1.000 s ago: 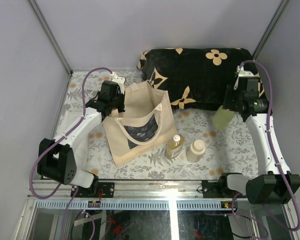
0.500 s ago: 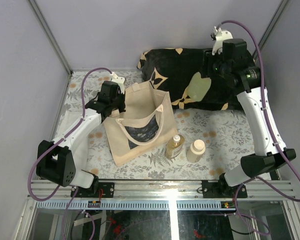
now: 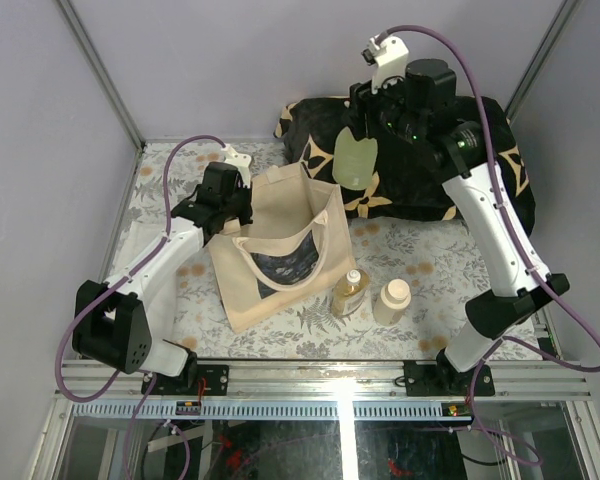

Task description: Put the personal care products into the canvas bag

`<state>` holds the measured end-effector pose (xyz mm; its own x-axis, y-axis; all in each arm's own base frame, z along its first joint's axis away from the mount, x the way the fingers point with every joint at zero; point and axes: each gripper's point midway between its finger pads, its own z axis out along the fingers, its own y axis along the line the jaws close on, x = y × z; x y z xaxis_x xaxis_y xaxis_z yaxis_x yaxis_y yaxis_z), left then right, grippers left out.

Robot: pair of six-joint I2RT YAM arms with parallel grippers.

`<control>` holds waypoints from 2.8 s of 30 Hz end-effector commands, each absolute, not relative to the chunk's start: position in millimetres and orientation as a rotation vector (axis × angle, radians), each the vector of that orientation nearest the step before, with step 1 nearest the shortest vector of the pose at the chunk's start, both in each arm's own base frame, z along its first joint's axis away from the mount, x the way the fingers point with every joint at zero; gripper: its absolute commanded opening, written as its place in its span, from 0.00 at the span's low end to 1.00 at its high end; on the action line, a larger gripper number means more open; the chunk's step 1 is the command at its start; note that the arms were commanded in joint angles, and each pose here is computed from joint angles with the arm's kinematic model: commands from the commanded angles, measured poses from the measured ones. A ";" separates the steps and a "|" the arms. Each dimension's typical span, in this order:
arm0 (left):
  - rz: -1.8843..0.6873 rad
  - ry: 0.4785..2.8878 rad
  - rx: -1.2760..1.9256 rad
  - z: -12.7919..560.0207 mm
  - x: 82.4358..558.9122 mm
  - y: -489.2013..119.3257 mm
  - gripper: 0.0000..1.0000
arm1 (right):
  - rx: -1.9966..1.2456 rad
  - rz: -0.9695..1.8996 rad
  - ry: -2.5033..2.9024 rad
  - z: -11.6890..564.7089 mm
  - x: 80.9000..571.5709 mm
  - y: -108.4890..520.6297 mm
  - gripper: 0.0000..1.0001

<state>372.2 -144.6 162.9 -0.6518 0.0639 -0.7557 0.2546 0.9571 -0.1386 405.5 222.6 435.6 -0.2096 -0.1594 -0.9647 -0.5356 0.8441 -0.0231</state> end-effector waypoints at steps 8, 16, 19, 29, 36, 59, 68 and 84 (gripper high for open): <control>-0.405 2.238 0.239 170.1 368.8 -169.2 0.00 | -0.593 0.501 1.183 586.9 378.6 265.9 0.15; -0.398 2.239 0.241 169.0 368.0 -169.3 0.00 | -0.682 0.665 1.095 595.1 352.7 300.4 0.14; -0.395 2.234 0.242 170.0 367.8 -169.1 0.00 | -0.730 0.712 1.115 577.0 346.5 320.4 0.14; -0.379 2.194 0.247 189.7 367.6 -170.6 0.00 | -0.781 0.803 1.220 518.1 327.2 365.0 0.11; -0.283 2.144 0.240 226.4 366.9 -154.0 0.00 | -0.775 0.808 1.365 458.1 324.9 370.1 0.10; -0.175 2.112 0.221 245.6 355.3 -131.0 0.00 | -0.795 0.609 1.668 313.6 352.8 369.1 0.09; -0.179 2.106 0.218 249.2 353.8 -130.7 0.00 | -0.837 0.576 1.763 259.0 363.6 380.4 0.16; -0.170 2.104 0.209 254.5 354.2 -128.5 0.00 | -0.773 0.487 1.777 258.2 369.0 365.8 0.72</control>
